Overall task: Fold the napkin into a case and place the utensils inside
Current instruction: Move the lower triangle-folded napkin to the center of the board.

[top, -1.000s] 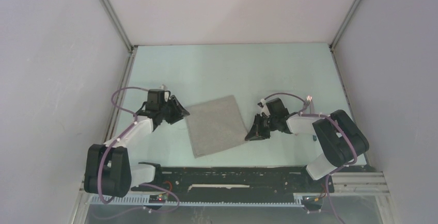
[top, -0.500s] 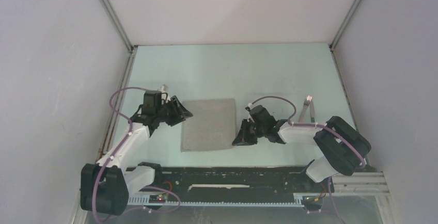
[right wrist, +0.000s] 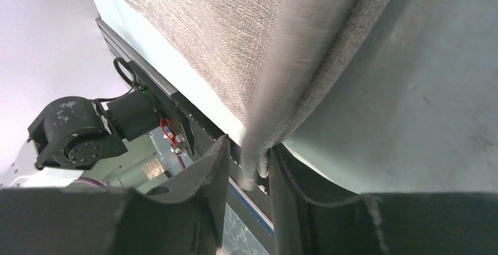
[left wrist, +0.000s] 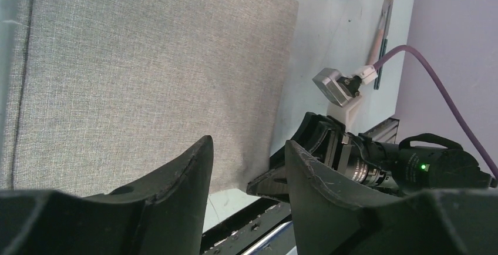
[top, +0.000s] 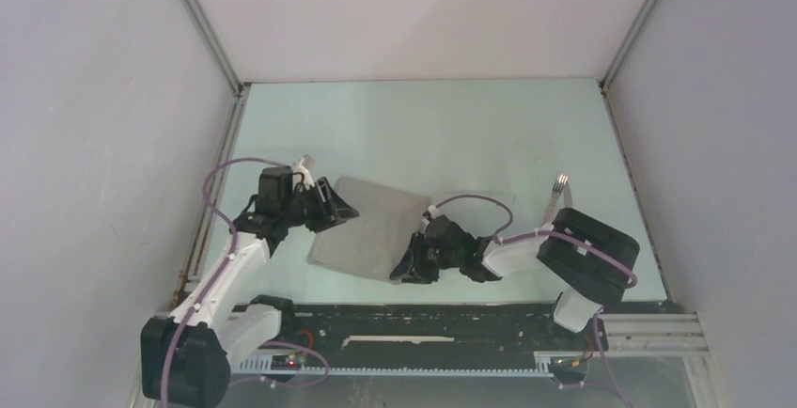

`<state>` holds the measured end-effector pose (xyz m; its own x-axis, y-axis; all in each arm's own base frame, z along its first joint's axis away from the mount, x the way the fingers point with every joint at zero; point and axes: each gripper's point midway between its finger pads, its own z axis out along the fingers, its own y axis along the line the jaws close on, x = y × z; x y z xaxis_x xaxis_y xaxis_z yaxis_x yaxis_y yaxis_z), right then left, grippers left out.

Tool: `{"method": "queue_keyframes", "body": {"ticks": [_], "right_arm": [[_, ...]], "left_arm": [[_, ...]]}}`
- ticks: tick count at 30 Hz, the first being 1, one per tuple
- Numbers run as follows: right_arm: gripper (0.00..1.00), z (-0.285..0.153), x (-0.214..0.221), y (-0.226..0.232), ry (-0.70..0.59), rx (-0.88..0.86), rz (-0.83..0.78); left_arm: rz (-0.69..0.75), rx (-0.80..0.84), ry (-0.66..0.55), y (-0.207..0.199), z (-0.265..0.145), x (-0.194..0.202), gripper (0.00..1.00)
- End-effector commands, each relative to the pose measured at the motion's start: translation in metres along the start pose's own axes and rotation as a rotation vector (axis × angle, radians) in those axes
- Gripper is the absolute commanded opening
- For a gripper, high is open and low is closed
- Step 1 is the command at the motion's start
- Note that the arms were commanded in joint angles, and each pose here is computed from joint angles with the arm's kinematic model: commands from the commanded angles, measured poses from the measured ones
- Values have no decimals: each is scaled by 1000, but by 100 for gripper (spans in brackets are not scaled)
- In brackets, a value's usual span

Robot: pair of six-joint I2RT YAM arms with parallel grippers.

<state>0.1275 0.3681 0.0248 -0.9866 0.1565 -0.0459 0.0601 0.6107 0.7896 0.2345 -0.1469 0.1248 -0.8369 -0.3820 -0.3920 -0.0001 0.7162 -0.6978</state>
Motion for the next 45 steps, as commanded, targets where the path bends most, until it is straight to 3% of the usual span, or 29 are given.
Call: {"method": "queue_keyframes", "body": {"ticks": [1,6,9,17,21,30,34,37,39,42,45], "right_arm": [[44,-13,-12,5,-80,42,-22],[55,-34,-10,-20,-86,175,-60],[57,-49,-14,-28,-89,212,-102],[60,-73,-47,-16,-83,109,-187],[60,-57,-45,10,-27,-44,-184],[60,-14,-13,3,-53,29,-56],[50,-7,-17,-1,-55,9,-38],[26,-4,-22,-9,-39,8,-15],[16,-9,-23,-19,-39,14,-11],[11,-24,-30,-40,-38,27,-17],[7,-37,-34,-62,48,38,-31]], "left_arm": [[59,56,-19,-16,-10,-1,54],[77,40,-61,-16,-17,-4,55],[80,35,-50,-14,-16,3,55],[-16,10,21,-10,19,48,52],[-46,-15,22,-9,30,62,49],[24,-118,-63,-9,12,31,50],[34,-124,-59,-9,9,29,50],[37,-118,-59,-10,9,27,50],[47,-117,-60,-11,8,25,51],[57,-126,-66,-9,9,17,51],[48,-120,-65,-8,12,7,50]]}}
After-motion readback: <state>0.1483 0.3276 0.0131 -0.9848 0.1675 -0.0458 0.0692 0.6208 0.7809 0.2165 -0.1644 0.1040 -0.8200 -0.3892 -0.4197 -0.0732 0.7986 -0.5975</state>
